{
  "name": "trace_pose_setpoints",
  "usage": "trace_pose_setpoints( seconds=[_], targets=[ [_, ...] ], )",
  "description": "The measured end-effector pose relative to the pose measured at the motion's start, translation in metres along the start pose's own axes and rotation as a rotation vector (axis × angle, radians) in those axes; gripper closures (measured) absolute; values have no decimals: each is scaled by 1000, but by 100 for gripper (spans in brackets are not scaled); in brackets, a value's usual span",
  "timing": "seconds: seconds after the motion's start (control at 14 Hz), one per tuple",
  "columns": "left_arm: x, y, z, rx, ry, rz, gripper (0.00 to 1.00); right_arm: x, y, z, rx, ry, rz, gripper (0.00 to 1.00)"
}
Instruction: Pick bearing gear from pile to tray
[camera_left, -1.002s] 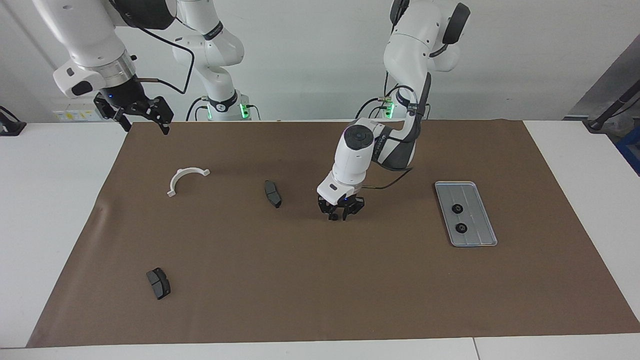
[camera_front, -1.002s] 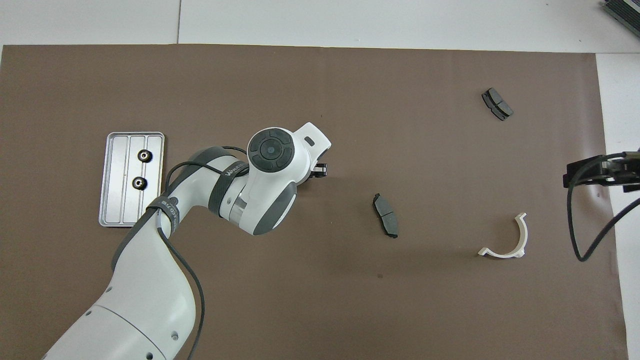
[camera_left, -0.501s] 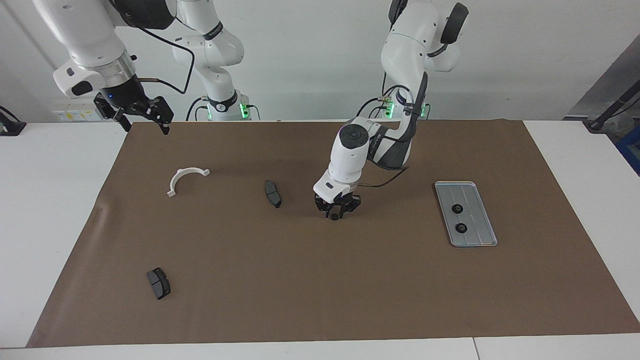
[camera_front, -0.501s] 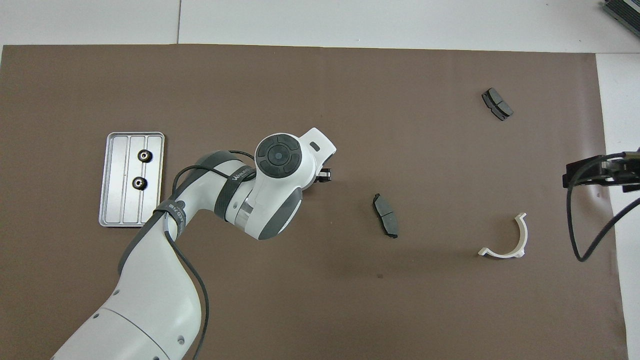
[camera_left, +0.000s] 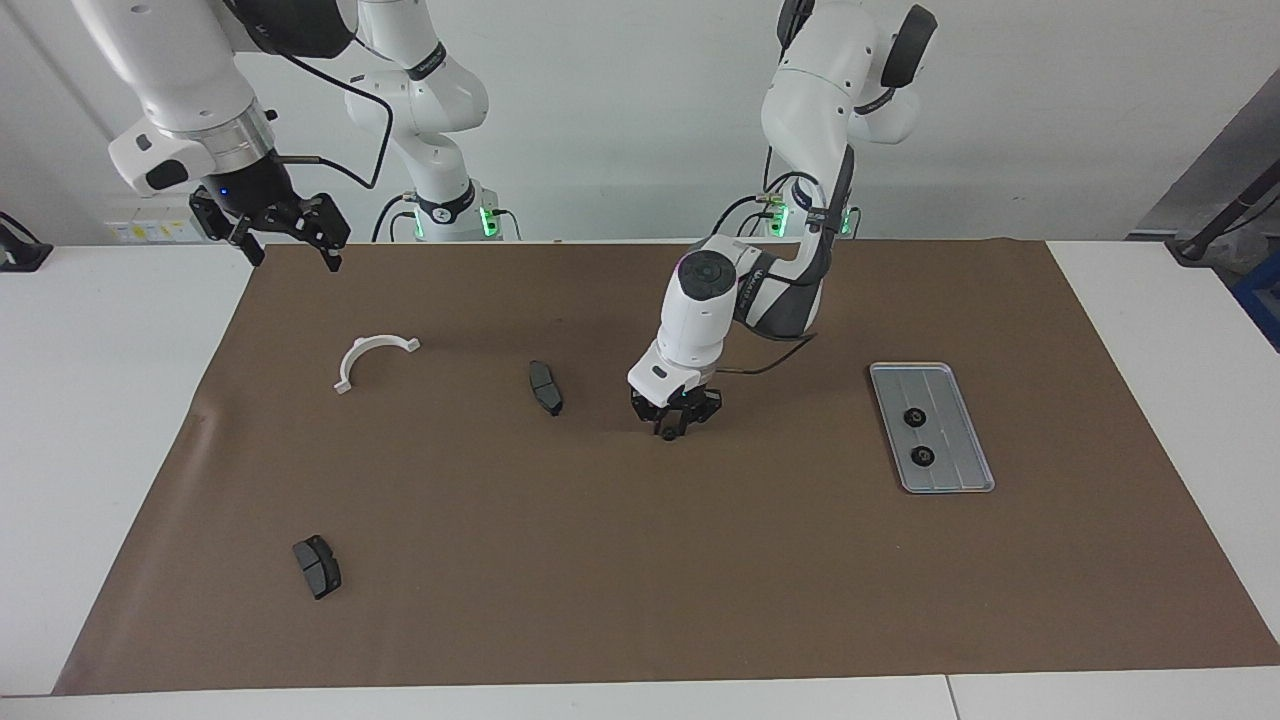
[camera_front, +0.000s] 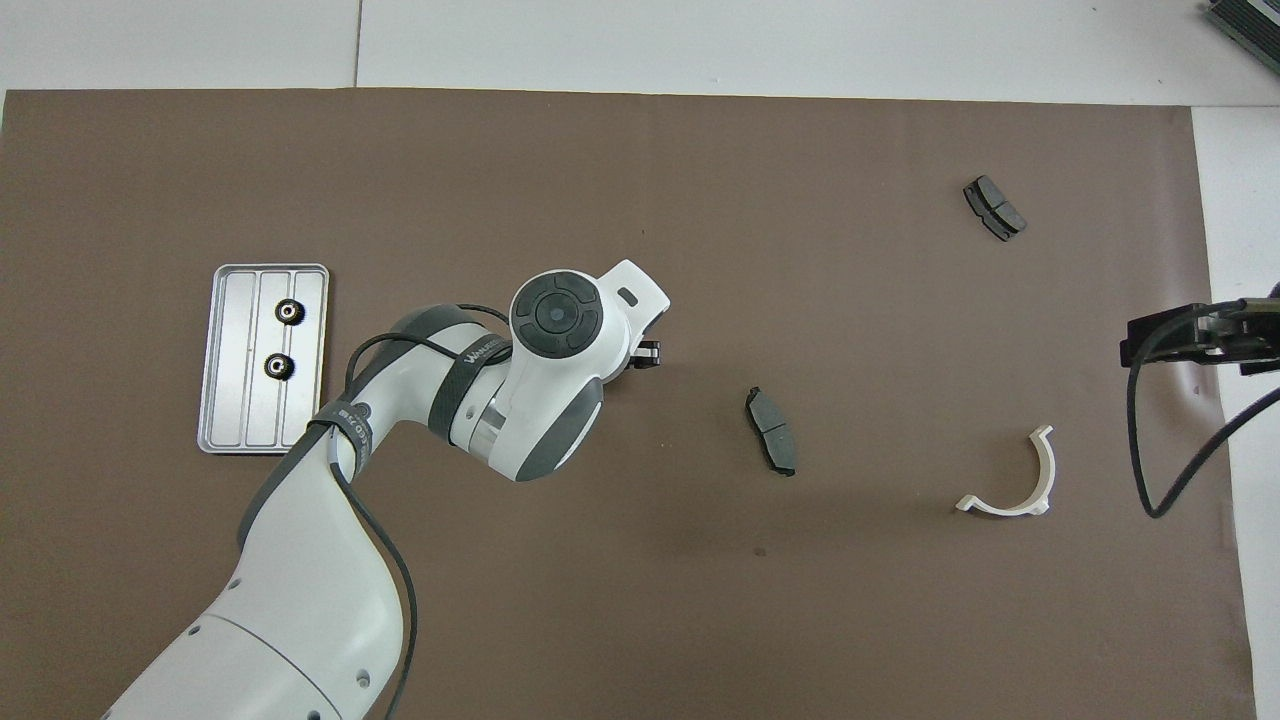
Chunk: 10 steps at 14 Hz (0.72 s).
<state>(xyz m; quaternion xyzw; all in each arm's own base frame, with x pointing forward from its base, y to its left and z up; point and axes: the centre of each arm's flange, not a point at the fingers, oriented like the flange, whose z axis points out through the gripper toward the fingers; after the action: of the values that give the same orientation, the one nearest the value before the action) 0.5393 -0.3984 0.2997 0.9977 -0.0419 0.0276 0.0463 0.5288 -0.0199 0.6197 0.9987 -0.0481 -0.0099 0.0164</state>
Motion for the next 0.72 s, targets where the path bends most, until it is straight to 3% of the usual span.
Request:
trace_pose_setpoints(
  seconds=[0.29,0.57,0.72],
  targets=[
    [0,0,0,0,0,0,61,0,0,-1,0,2,0,0],
    [0,0,-1,-1,1,0,75,0,-3,-4,23,6,0,0],
    [0,0,-1,-1,1,-1,75,-1,-4,-4,34,6,0,0]
  ],
)
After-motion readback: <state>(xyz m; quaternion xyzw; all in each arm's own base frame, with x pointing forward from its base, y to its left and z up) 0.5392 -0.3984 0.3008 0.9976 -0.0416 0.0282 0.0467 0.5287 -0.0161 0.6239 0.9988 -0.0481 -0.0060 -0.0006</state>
